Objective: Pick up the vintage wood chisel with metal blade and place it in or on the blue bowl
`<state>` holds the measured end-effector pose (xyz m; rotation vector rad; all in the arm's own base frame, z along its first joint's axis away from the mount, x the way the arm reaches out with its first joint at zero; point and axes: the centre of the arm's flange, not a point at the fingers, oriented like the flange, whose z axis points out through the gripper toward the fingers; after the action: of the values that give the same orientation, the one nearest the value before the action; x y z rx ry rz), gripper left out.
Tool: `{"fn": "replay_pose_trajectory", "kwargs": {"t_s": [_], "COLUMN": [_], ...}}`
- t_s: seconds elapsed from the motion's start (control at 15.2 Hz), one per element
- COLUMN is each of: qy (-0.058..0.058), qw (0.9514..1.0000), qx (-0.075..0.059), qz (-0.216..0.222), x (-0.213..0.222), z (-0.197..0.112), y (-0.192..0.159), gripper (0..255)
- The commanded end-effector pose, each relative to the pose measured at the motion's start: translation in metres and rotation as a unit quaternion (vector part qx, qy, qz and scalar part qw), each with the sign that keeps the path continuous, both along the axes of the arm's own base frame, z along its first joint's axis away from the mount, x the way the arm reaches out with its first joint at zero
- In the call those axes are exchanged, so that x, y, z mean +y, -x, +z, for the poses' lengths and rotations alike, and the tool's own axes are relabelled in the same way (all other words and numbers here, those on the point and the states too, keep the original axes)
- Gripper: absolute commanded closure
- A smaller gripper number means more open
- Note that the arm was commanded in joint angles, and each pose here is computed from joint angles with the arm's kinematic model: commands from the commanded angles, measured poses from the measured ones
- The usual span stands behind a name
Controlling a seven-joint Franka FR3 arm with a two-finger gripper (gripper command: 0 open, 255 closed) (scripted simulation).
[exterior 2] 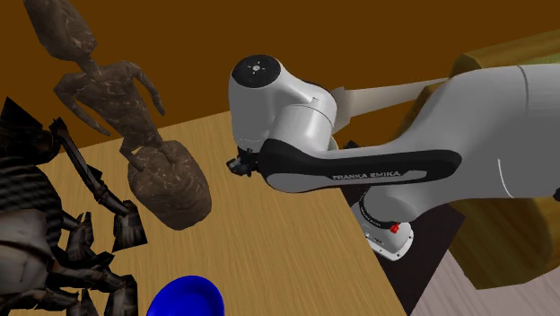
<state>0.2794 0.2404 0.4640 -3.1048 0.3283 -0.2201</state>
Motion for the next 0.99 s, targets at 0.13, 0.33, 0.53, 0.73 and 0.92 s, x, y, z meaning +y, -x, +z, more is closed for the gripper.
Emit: {"fn": "replay_pose_trajectory", "kwargs": {"t_s": [0.13,0.33,0.53,0.73,0.92], "qy": [0.000,0.000,0.000,0.000,0.000], "qw": [1.0000,1.0000,1.0000,1.0000,1.0000], "qx": [0.000,0.000,0.000,0.000,0.000], "qz": [0.000,0.000,0.000,0.000,0.000], "x": [0.025,0.062,0.099,0.136,0.173], "z": [0.006,0.007,0.007,0.007,0.008], "y": [0.010,0.024,0.038,0.052,0.066], "gripper": [255,255,255,255,255]}}
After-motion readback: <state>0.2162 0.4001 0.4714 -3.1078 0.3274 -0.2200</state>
